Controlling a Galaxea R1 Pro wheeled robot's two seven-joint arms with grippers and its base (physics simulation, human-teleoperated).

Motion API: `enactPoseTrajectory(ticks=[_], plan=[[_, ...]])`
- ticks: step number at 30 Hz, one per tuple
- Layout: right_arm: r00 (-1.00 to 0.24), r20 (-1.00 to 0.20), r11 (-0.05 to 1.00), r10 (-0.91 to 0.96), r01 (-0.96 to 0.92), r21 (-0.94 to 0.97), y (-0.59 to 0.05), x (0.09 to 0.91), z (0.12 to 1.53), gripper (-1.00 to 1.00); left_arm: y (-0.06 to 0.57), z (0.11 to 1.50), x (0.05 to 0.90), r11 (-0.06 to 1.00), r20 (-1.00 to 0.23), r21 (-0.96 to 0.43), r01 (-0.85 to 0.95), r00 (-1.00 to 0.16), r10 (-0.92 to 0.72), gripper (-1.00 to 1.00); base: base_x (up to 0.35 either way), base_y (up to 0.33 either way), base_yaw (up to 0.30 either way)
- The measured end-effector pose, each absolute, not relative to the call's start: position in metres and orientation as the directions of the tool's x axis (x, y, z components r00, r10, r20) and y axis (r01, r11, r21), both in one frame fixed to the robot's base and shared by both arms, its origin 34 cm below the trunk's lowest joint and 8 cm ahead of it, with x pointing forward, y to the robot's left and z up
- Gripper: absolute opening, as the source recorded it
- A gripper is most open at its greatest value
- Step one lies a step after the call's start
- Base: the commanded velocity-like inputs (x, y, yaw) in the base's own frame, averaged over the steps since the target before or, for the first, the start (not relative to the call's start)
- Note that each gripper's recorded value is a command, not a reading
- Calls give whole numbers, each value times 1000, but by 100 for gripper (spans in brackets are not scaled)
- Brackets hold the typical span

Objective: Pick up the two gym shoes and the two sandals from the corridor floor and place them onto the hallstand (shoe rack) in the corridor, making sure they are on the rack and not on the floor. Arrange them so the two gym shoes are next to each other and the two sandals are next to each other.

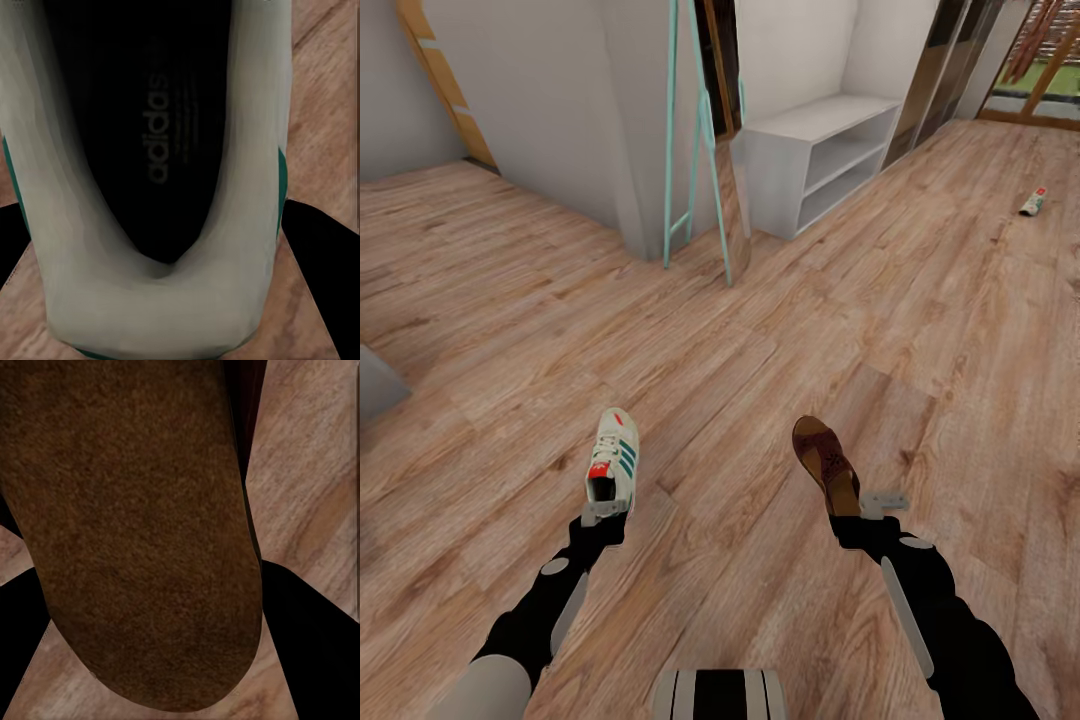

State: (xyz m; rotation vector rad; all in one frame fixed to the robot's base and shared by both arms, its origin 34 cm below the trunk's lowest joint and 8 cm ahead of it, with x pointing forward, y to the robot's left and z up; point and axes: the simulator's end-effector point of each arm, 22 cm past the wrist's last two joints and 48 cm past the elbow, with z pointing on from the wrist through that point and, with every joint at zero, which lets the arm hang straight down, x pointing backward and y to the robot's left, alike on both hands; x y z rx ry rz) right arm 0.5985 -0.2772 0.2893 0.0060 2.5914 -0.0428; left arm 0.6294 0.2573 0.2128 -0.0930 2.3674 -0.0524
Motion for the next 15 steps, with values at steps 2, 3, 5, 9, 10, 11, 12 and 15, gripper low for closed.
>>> enactPoseTrajectory(ticks=[2, 3, 5, 9, 10, 11, 12, 15], plan=[[-847, -532, 999, -4, 13, -29, -277, 601, 295, -100, 257, 217, 631, 996, -682, -68, -53, -726, -85, -100, 0, 0, 0], [-843, -537, 999, -4, 13, -29, -277, 602, 299, -100, 257, 220, 632, 996, -675, -69, -53, -733, -86, -100, 0, 0, 0], [-837, -547, 999, -4, 14, -29, -277, 605, 305, -100, 257, 230, 638, 996, -674, -71, -53, -734, -87, -100, 0, 0, 0], [-825, -566, 1000, -5, 14, -28, -277, 609, 317, -100, 256, 250, 648, 996, -666, -75, -50, -741, -87, -100, 0, 0, 0], [-821, -570, 1000, -5, 14, -28, -276, 610, 320, -100, 256, 254, 649, 996, -658, -76, -50, -747, -88, -100, 0, 0, 0], [-821, -572, 1000, -5, 13, -27, -276, 610, 321, -100, 255, 256, 650, 996, -649, -77, -49, -755, -88, -100, 0, 0, 0], [-820, -573, 1000, -5, 13, -27, -276, 611, 322, -100, 255, 261, 652, 996, -644, -78, -49, -760, -87, -100, 0, 0, 0], [-817, -577, 1000, -5, 13, -28, -276, 612, 325, -100, 254, 274, 660, 996, -647, -80, -45, -757, -86, -100, 0, 0, 0]])
